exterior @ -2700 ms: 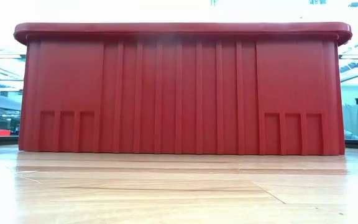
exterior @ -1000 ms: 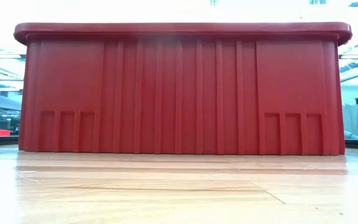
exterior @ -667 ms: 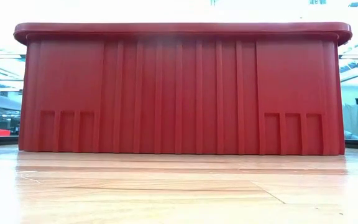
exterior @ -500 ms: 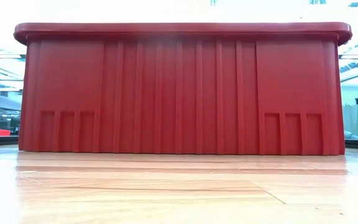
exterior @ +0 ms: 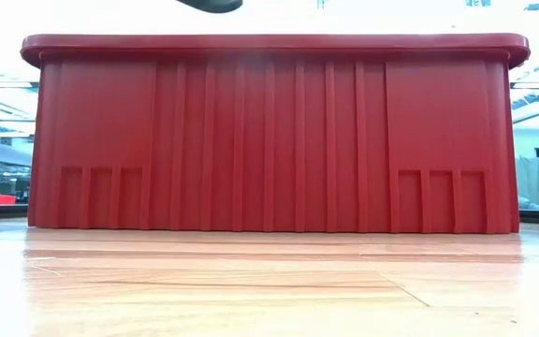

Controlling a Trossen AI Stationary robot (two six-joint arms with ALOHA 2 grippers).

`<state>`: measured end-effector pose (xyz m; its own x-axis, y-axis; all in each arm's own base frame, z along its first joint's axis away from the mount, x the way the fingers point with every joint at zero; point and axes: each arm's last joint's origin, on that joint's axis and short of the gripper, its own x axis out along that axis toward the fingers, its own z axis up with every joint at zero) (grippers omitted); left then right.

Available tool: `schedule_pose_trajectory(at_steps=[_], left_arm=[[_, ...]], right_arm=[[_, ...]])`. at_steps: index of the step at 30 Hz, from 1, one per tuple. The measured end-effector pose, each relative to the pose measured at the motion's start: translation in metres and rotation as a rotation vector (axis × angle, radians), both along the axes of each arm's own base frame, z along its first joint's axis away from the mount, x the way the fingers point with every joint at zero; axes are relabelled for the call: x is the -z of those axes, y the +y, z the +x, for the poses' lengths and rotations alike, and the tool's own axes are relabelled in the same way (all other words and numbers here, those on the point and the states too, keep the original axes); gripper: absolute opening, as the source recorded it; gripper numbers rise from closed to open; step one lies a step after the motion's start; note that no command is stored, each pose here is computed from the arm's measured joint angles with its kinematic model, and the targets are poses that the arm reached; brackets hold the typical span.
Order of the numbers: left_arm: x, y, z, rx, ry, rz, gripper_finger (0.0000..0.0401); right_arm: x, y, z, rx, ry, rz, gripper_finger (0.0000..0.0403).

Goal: Pick and place slides into bin
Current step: Put the black slide into the red bin

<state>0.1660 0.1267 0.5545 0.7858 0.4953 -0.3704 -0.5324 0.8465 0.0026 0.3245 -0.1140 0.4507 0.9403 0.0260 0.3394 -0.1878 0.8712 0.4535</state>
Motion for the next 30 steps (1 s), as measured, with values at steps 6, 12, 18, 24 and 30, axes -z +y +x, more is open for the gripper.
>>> schedule_pose_trajectory(at_steps=[6,12,18,24,30], left_arm=[[0.024,0.01,0.02,0.097,0.138,-0.148,0.0007],[0.053,0.021,0.048,0.243,0.293,-0.272,0.0007],[0.076,0.031,0.068,0.358,0.392,-0.348,0.0007],[0.089,0.038,0.086,0.491,0.382,-0.401,0.0007],[0.112,0.047,0.113,0.55,0.409,-0.484,0.0007]], right_arm=[[0.0,0.0,0.0,0.002,0.0,-0.003,0.021],[0.0,0.002,0.001,-0.007,0.0,-0.002,0.021],[-0.002,0.009,0.002,-0.049,-0.015,-0.019,0.021],[-0.012,0.011,-0.003,-0.075,-0.125,-0.061,0.021],[-0.017,0.012,-0.006,-0.071,-0.181,-0.081,0.021]])
